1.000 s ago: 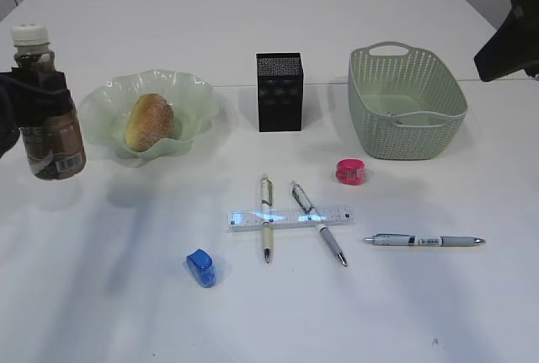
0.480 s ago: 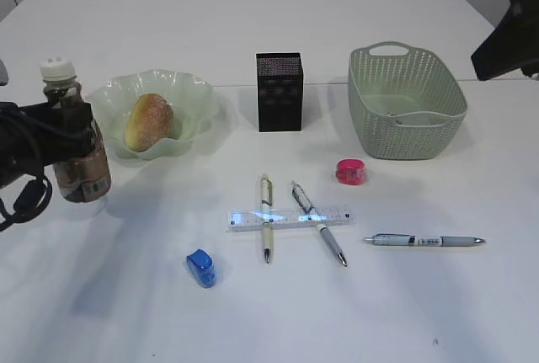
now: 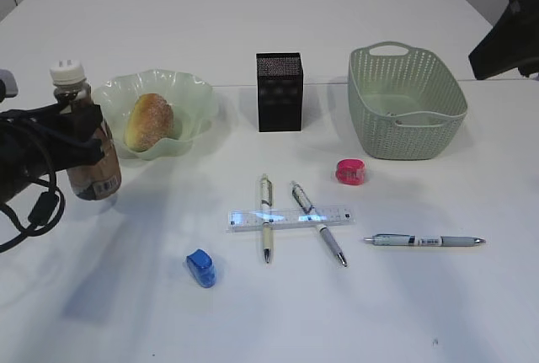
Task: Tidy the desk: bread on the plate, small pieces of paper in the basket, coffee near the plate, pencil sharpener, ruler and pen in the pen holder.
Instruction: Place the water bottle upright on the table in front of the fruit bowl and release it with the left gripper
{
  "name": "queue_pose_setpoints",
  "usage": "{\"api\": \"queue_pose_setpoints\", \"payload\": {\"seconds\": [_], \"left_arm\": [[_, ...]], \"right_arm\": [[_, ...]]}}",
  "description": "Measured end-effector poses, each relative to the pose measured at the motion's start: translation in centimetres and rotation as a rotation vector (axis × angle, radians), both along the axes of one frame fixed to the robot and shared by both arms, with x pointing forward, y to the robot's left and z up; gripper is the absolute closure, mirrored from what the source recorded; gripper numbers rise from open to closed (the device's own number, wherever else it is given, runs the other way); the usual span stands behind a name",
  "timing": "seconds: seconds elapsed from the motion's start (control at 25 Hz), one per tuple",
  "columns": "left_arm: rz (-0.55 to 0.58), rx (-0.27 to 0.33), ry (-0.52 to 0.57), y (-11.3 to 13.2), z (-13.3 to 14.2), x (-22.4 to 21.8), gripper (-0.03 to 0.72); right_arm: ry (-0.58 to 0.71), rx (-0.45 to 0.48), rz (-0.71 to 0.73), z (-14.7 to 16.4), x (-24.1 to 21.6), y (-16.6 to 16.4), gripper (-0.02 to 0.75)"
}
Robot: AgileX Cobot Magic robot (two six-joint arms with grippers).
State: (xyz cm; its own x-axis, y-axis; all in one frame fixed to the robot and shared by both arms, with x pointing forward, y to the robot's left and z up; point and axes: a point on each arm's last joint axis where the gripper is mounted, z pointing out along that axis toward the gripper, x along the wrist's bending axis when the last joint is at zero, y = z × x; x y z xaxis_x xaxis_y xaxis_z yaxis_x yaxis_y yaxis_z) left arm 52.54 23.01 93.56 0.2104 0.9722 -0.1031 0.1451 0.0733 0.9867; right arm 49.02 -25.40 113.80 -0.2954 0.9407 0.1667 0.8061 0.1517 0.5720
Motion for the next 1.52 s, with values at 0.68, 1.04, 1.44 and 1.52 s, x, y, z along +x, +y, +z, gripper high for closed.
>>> {"api": "queue_pose_setpoints", "payload": {"seconds": [0.68, 1.04, 1.44, 1.52], "left_arm": [[0.001, 0.02, 0.083, -0.1, -3.7, 0.3, 0.411], [0.001, 0.017, 0.076, -0.1, -3.7, 0.3, 0.411], [0.001, 0.017, 0.076, -0.1, -3.7, 0.3, 0.411], [0.001, 0.015, 0.068, -0.1, -3.4, 0.3, 0.411]], "right_arm": [[-0.004, 0.001, 0.013, 0.0, 0.0, 0.1, 0.295], [-0.004, 0.002, 0.013, 0.0, 0.0, 0.1, 0.295], [-0.004, 0.001, 0.014, 0.0, 0.0, 0.1, 0.295], [-0.004, 0.001, 0.014, 0.0, 0.0, 0.1, 0.295]]}}
